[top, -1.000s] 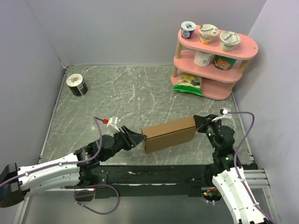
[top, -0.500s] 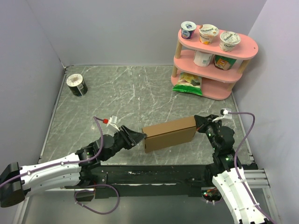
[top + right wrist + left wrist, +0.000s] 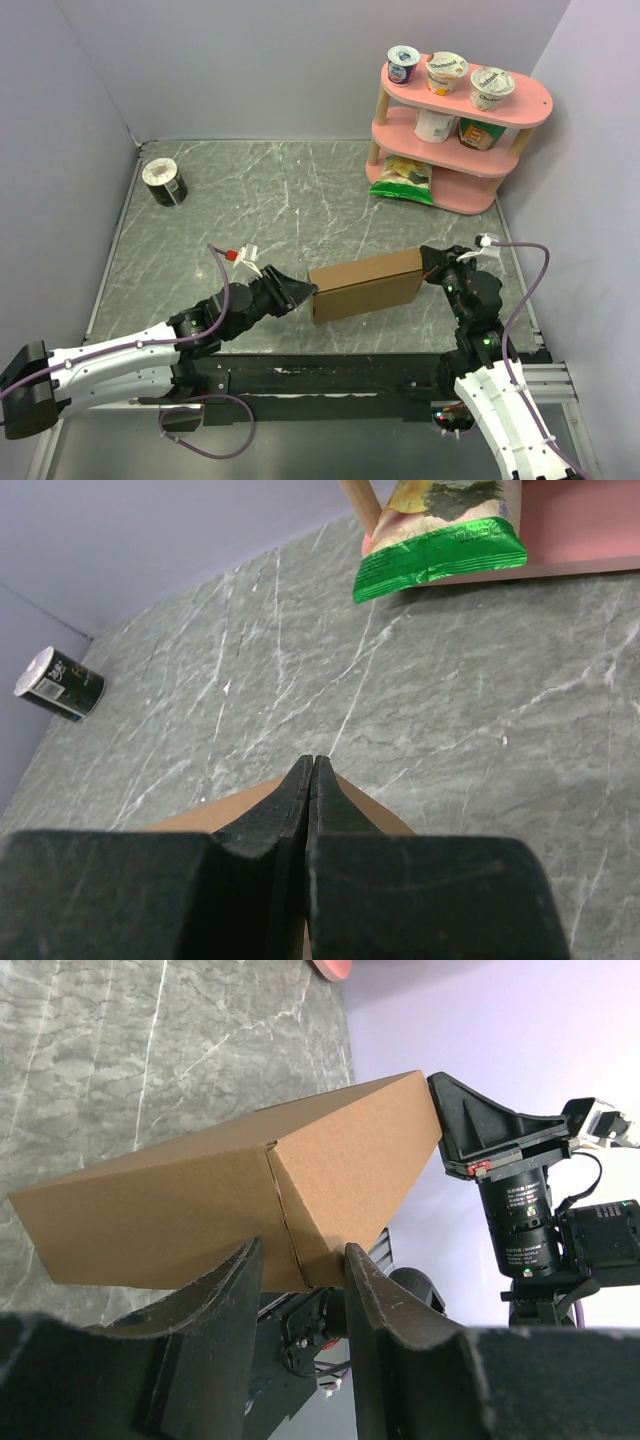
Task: Fold the paper box
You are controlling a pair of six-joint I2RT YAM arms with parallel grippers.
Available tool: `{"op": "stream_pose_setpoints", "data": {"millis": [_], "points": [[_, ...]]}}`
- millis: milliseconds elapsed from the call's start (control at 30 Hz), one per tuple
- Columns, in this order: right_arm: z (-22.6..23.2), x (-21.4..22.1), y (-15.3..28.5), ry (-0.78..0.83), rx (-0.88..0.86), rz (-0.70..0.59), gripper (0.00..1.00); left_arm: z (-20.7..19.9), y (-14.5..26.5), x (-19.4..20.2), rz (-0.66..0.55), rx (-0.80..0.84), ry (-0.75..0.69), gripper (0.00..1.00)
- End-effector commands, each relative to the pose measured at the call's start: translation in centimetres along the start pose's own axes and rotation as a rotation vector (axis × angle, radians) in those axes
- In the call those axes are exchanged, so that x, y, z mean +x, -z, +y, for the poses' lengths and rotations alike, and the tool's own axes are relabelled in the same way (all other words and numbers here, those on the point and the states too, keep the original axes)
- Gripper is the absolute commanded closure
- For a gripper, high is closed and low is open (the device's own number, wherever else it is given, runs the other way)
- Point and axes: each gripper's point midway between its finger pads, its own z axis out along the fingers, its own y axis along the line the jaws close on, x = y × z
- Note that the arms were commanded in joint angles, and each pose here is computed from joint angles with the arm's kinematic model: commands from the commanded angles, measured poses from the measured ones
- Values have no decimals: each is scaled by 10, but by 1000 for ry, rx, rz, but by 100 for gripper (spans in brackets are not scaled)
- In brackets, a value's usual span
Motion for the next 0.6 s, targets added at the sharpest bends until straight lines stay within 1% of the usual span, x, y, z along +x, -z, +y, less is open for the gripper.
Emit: {"op": "stream_pose_setpoints", "data": {"millis": [0, 267, 333, 400, 467, 567], "points": [[-35, 84, 19, 21, 103, 306, 100, 121, 22, 57, 237, -364, -132, 70], [-36, 85, 19, 20, 110, 304, 100, 146, 30, 71, 296, -431, -128, 75], [-36, 84, 19, 21, 112, 304, 100, 151, 31, 73, 308, -457, -139, 77], [-36, 84, 19, 21, 112, 304, 100, 158, 34, 73, 322, -498, -163, 77], [-36, 84, 19, 22, 113, 302, 100, 153, 33, 70, 320, -510, -180, 77], [-36, 84, 19, 23, 111, 301, 100, 159, 37, 67, 329, -570, -214, 77]]}}
